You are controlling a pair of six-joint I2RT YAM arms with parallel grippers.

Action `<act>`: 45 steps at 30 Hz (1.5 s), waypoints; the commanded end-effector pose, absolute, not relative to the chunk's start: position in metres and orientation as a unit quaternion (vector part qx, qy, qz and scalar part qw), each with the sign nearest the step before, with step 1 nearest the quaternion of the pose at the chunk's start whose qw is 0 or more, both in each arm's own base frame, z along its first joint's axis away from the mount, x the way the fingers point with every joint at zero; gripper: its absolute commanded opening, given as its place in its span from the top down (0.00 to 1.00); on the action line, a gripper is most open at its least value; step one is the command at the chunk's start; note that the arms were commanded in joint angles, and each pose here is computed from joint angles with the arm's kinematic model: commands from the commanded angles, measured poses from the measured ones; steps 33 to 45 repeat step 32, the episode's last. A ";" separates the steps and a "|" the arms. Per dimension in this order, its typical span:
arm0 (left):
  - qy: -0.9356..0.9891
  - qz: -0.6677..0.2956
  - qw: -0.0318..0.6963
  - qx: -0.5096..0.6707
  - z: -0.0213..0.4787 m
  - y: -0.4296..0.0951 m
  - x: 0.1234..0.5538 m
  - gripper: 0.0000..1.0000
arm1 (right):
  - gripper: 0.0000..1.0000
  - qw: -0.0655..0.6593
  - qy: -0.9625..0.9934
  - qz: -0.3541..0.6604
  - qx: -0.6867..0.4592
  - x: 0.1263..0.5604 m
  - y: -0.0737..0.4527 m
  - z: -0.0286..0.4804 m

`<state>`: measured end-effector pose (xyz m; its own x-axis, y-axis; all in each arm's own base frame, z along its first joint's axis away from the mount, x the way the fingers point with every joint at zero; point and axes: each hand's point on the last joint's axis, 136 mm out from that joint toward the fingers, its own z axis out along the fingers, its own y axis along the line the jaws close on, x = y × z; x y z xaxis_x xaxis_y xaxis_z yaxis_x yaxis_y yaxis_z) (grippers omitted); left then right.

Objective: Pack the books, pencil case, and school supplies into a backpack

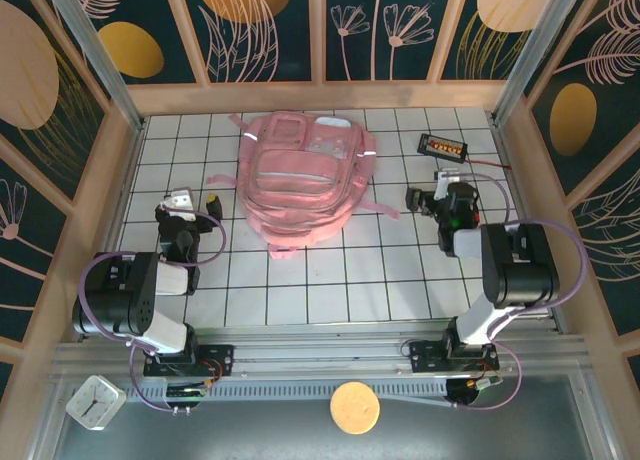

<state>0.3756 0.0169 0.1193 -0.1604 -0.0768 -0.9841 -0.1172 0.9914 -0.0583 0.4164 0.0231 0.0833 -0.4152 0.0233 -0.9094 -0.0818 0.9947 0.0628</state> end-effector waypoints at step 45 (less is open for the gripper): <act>0.741 0.014 0.669 -0.063 0.135 0.018 0.379 0.01 | 0.01 0.667 0.743 0.044 0.038 0.377 -0.007 0.127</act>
